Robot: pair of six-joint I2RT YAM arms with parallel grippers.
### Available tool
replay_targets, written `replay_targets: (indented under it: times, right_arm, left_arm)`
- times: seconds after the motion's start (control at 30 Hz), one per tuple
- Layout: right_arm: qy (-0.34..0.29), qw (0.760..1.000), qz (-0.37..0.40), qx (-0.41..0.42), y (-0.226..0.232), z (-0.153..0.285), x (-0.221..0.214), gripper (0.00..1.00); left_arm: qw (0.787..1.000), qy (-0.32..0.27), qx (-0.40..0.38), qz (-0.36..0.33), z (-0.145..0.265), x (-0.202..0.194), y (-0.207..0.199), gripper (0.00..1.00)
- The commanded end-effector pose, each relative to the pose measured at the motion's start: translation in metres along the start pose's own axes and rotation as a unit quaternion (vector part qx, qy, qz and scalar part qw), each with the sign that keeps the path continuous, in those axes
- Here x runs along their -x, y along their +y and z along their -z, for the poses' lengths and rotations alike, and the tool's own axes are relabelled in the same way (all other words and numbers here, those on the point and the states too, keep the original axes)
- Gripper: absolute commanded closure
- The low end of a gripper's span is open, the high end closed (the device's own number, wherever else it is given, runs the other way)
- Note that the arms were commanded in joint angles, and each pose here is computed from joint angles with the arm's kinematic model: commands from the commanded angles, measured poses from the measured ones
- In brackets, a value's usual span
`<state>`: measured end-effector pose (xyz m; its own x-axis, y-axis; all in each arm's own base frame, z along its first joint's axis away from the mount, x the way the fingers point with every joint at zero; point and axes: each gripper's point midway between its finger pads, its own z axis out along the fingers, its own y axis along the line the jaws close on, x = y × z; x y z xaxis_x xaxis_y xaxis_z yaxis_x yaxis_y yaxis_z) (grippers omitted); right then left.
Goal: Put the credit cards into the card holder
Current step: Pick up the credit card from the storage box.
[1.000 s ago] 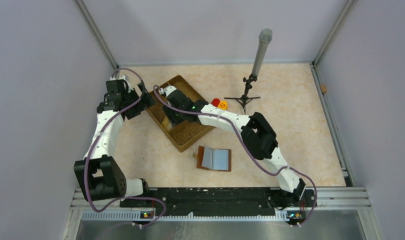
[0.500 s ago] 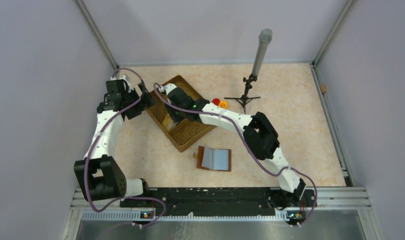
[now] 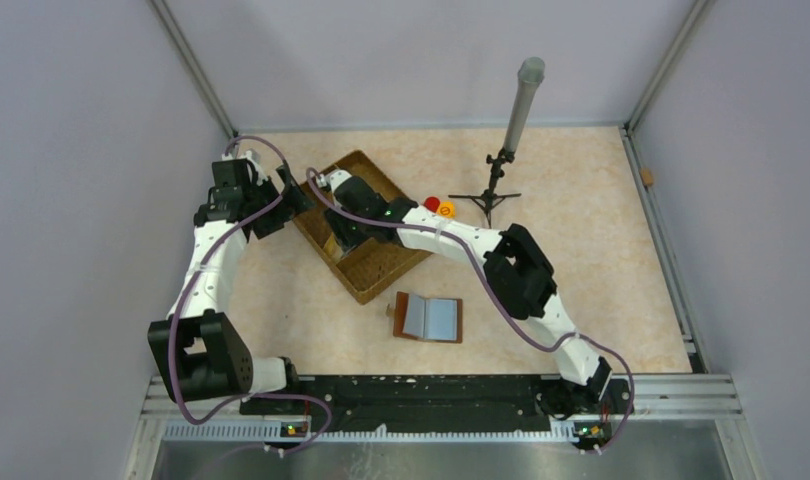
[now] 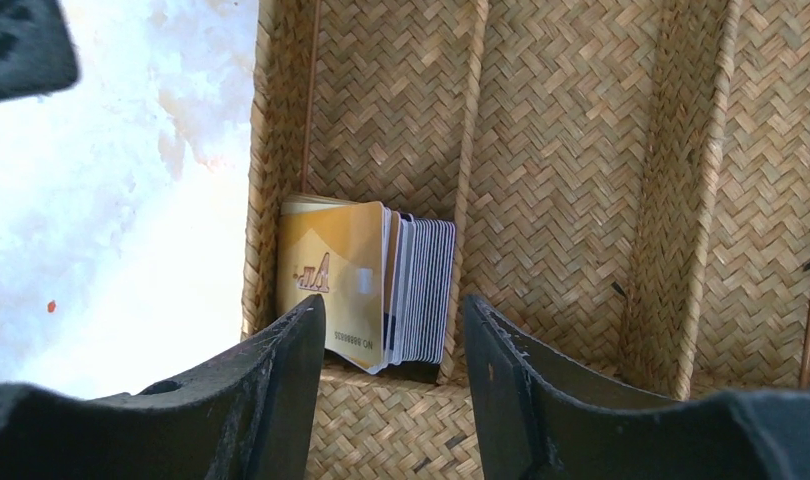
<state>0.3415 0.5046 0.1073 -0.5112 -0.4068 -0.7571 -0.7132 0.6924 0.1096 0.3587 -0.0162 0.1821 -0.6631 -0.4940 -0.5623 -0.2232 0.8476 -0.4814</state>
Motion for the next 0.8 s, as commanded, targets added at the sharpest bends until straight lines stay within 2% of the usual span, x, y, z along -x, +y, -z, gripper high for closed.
replay_targets:
  times: [0.0, 0.27, 0.47, 0.77]
  right_arm:
    - [-0.017, 1.000, 0.008, -0.006, 0.000, -0.003, 0.013, 0.47]
    - [-0.024, 0.999, 0.007, -0.026, -0.007, 0.000, 0.021, 0.45]
    - [-0.041, 0.998, 0.005, -0.049, -0.013, 0.013, 0.035, 0.52]
    - [-0.047, 0.999, 0.011, -0.016, -0.002, 0.011, 0.038, 0.62]
  left_arm:
    - [1.000, -0.003, -0.009, -0.007, 0.001, 0.004, -0.003, 0.01]
    - [1.000, -0.002, -0.010, -0.006, 0.001, 0.003, -0.003, 0.01]
    - [1.000, -0.002, -0.011, -0.006, 0.001, 0.004, -0.003, 0.01]
    - [1.000, 0.002, -0.013, -0.005, 0.000, 0.002, -0.003, 0.01]
